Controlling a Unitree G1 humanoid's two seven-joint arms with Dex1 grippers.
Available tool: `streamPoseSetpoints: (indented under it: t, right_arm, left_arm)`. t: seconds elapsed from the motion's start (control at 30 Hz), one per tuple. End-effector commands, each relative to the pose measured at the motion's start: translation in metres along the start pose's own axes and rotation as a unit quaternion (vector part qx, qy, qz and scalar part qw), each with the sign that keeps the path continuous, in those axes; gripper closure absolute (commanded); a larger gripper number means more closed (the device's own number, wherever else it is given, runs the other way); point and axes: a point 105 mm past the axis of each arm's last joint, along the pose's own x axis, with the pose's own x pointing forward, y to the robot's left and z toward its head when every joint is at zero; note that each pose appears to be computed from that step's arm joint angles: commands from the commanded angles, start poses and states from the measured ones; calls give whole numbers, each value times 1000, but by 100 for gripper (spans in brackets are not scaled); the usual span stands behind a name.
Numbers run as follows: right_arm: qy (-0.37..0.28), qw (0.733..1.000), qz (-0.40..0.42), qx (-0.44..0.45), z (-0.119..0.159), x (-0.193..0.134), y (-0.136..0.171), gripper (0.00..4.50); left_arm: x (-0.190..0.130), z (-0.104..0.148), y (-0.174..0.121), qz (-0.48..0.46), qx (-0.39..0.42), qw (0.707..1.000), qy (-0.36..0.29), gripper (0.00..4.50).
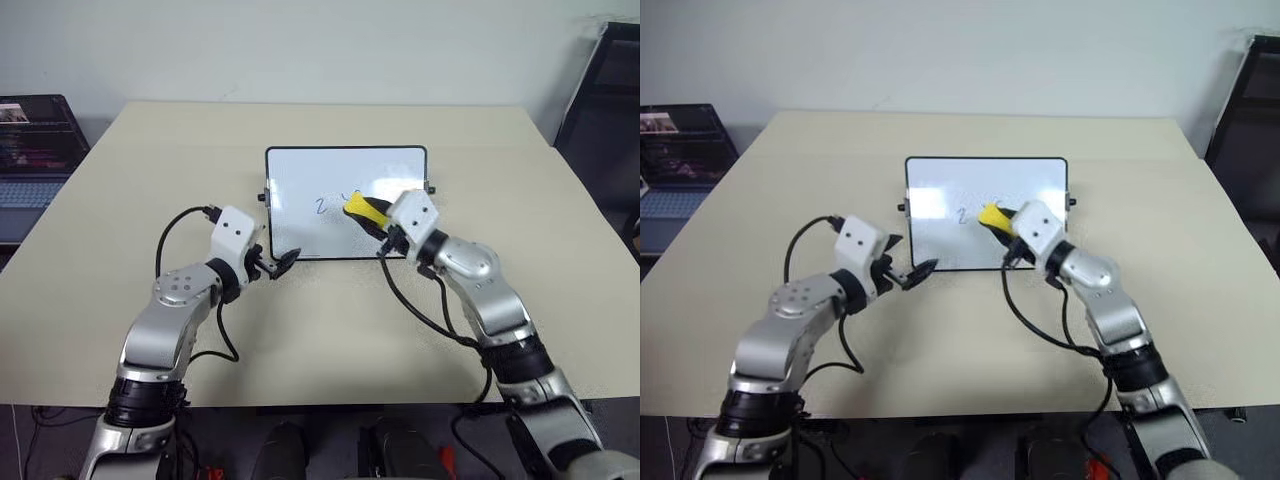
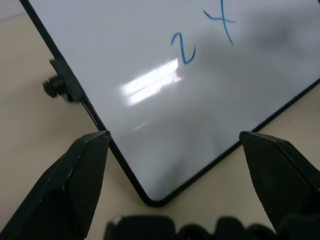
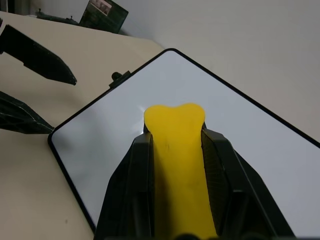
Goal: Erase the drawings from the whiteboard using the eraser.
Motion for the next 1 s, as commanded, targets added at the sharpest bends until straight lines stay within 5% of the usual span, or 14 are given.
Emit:
streamPoseSetpoints:
  t: [0.03, 0.4, 0.73, 1.0]
  right_arm:
    - [12, 999, -17, -33, 0, 17, -14, 352]
    - [71, 993, -58, -73, -15, 42, -45, 352]
    - [121, 986, 22, -110, -33, 42, -20, 352]
    - [107, 980, -56, -157, -16, 50, -51, 352]
  left_arm:
    - [5, 9, -4, -13, 14, 1000, -7, 0]
    - [11, 13, -10, -34, 23, 999, -6, 0]
    - [15, 20, -13, -52, 26, 998, -11, 0]
    - [16, 24, -8, -48, 30, 998, -12, 0]
